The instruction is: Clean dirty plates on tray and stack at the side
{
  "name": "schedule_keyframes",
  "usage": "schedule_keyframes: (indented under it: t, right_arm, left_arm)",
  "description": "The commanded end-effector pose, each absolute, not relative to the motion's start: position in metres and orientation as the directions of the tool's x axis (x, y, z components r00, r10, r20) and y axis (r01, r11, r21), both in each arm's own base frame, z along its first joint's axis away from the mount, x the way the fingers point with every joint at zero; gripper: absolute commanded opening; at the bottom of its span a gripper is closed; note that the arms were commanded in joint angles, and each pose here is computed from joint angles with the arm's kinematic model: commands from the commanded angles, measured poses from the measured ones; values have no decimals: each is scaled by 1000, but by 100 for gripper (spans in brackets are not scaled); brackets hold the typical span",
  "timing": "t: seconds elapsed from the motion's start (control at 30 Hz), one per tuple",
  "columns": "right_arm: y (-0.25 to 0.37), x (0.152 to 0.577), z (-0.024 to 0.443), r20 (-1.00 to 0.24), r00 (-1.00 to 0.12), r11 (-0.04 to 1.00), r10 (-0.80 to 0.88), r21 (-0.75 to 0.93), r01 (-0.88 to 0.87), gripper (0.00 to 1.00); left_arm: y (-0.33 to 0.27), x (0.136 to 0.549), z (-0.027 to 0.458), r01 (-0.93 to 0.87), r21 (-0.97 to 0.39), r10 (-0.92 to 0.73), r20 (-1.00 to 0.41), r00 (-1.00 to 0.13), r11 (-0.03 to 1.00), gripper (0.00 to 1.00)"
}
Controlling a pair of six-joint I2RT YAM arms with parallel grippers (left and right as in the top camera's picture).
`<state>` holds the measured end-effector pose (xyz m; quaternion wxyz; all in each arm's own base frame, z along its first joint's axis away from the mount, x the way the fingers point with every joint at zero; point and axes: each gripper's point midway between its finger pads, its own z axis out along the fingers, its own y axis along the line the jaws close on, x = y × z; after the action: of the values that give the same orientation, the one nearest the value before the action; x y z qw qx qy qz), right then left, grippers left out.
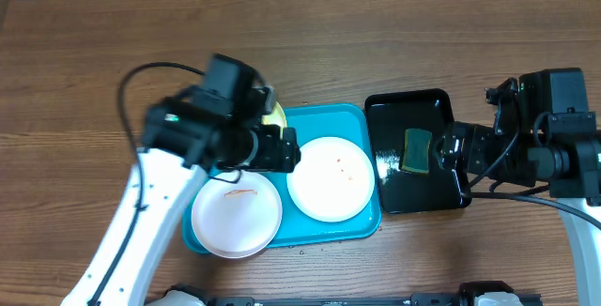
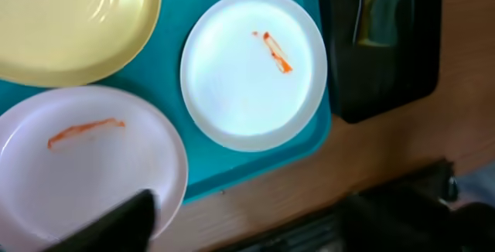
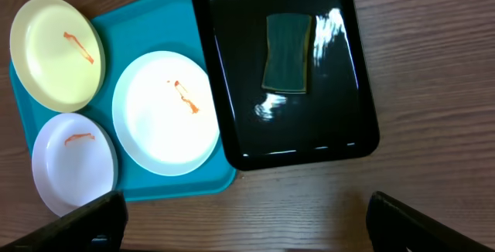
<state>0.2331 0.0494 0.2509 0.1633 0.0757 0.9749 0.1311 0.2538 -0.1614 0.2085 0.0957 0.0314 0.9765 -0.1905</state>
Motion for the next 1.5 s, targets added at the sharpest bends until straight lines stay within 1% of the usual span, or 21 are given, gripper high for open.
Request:
schedule_keyframes:
  t: [0.0,0.03,0.1,0.2,0.3,0.37,0.43,0.53,0.57,0.63,0.7,0.83,0.97,1.1,1.2,1.3,1.4,1.47]
  right_arm:
    - [49,233,247,-302,-935,957,187,270,105,100]
    - [49,232,243,-293,-937,957,187,268,107,100]
    - [49,237,228,-286,-939,957,190,268,113,100]
    - [49,244,215,-281,-934,950,221,277,142,100]
    - [49,254,194,-285,-923,942,260,286,177,94]
    - [51,261,175,-281,-919,939,277,281,197,86]
    - [53,266,162,-282,-923,947,261,260,188,84]
    - [52,271,144,-259,-927,954,271,203,222,84]
    - [52,273,140,-253,-928,955,274,186,231,85]
    - [53,279,130,-245,-933,960,263,159,229,85]
    - [54,283,121,-228,-939,963,256,143,228,85]
    - [54,285,100,-166,-953,965,254,116,237,89]
    - [55,288,79,-114,-961,966,252,93,242,91]
    - [56,295,68,-105,-962,966,251,89,243,91]
    - [57,298,68,-113,-961,966,252,93,242,90]
    - [56,293,67,-95,-963,966,251,85,243,90]
    - [55,286,60,-75,-965,967,251,76,245,90]
    - [54,283,54,-70,-966,967,251,74,245,89]
  left_arm:
    - [-162,254,175,-14,-306,-63,-152,-986,952,47]
    - [-162,254,163,-41,-290,-85,-139,-987,956,45]
    - [-153,257,129,-131,-196,-158,-130,-979,972,47]
    - [-154,262,108,-149,-178,-171,-115,-979,973,48]
    - [-158,264,81,-151,-148,-164,-76,-984,977,45]
    - [-163,265,64,-141,-124,-148,-45,-988,982,47]
    - [-167,264,53,-132,-109,-135,-25,-991,985,47]
    - [-171,265,39,-125,-95,-126,-8,-992,988,44]
    - [-171,266,36,-125,-92,-126,-5,-992,988,41]
    - [-172,267,32,-125,-90,-126,-1,-992,988,39]
    - [-172,268,29,-125,-86,-126,2,-992,988,38]
    - [-167,269,24,-121,-55,-122,-6,-993,991,40]
    - [-164,270,17,-85,-26,-86,-5,-996,996,38]
    - [-170,271,6,-48,-23,-48,-1,-999,999,31]
    - [-173,275,2,-31,-31,-32,-14,-999,999,21]
    - [-174,279,3,30,-38,28,-30,-999,999,19]
    - [-177,285,3,119,-46,117,-58,-991,992,11]
    - [-178,288,5,153,-44,150,-65,-987,987,10]
